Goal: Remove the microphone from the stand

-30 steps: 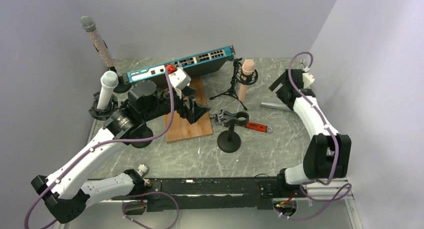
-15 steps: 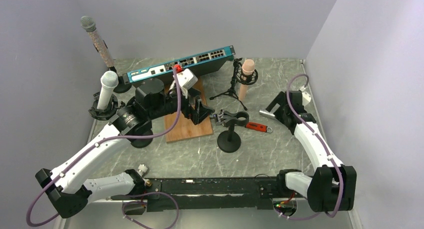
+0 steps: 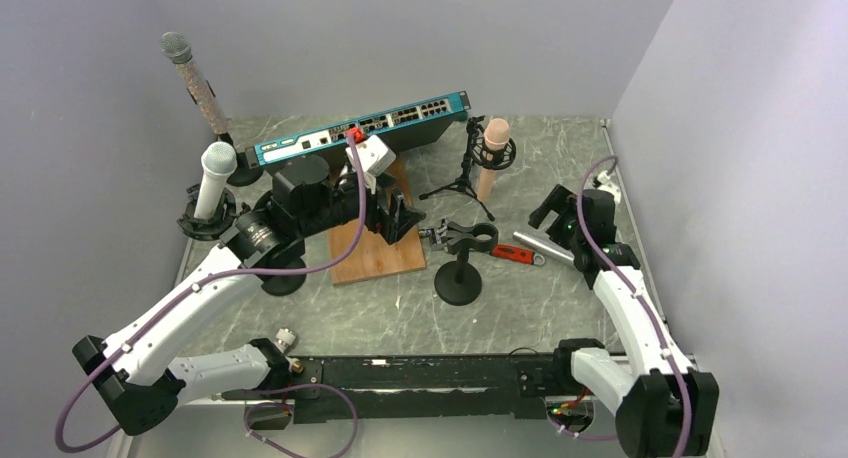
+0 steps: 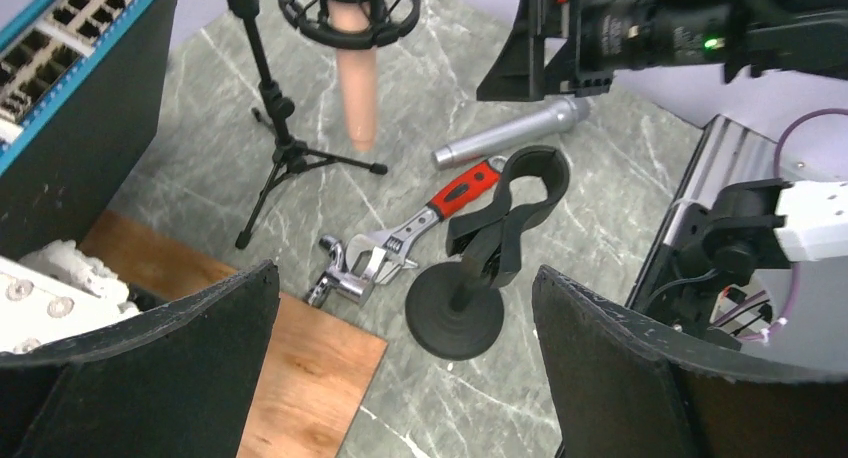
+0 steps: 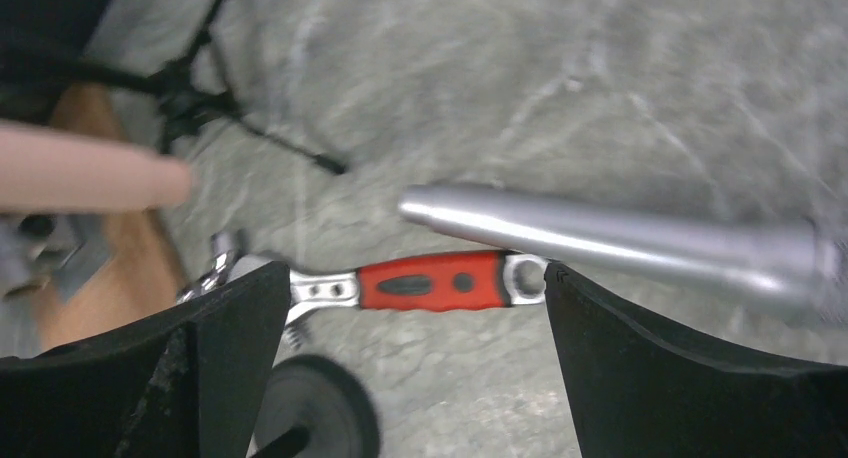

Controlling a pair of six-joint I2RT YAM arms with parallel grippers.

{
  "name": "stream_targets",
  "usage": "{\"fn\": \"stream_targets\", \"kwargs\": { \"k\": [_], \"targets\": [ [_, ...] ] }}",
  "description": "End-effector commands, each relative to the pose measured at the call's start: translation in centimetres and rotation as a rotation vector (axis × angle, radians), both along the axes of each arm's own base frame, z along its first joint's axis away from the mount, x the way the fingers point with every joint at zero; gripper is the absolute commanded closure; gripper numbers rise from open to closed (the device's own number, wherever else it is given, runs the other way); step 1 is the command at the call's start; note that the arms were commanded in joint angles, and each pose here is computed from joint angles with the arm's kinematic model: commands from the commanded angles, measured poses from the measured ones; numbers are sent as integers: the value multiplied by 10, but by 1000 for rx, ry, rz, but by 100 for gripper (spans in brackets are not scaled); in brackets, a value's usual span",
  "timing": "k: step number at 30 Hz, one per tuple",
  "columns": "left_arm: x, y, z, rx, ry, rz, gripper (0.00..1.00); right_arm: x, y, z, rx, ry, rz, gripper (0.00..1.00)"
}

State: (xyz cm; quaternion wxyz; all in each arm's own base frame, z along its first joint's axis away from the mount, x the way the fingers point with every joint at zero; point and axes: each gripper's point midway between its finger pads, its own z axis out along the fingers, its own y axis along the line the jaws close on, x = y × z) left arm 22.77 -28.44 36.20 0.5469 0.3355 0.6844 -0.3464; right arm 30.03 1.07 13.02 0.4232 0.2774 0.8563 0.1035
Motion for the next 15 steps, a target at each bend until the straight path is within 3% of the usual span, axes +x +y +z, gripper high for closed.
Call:
{"fn": "stream_targets", "kwargs": {
  "k": [1, 5, 11, 15],
  "targets": [
    [1, 14, 18, -44, -81, 49, 1, 21, 34, 75, -118, -229, 160, 0],
    [-1, 10, 13, -51, -65, 31, 0, 27, 74, 122, -153, -332, 265, 0],
    [-5, 1, 8, -56, -24, -14, 2, 33, 123, 185, -90, -526, 390, 0],
    [-7, 2, 10, -65, -28, -15, 2, 43, 134, 204, -198, -539, 404, 0]
  ]
}}
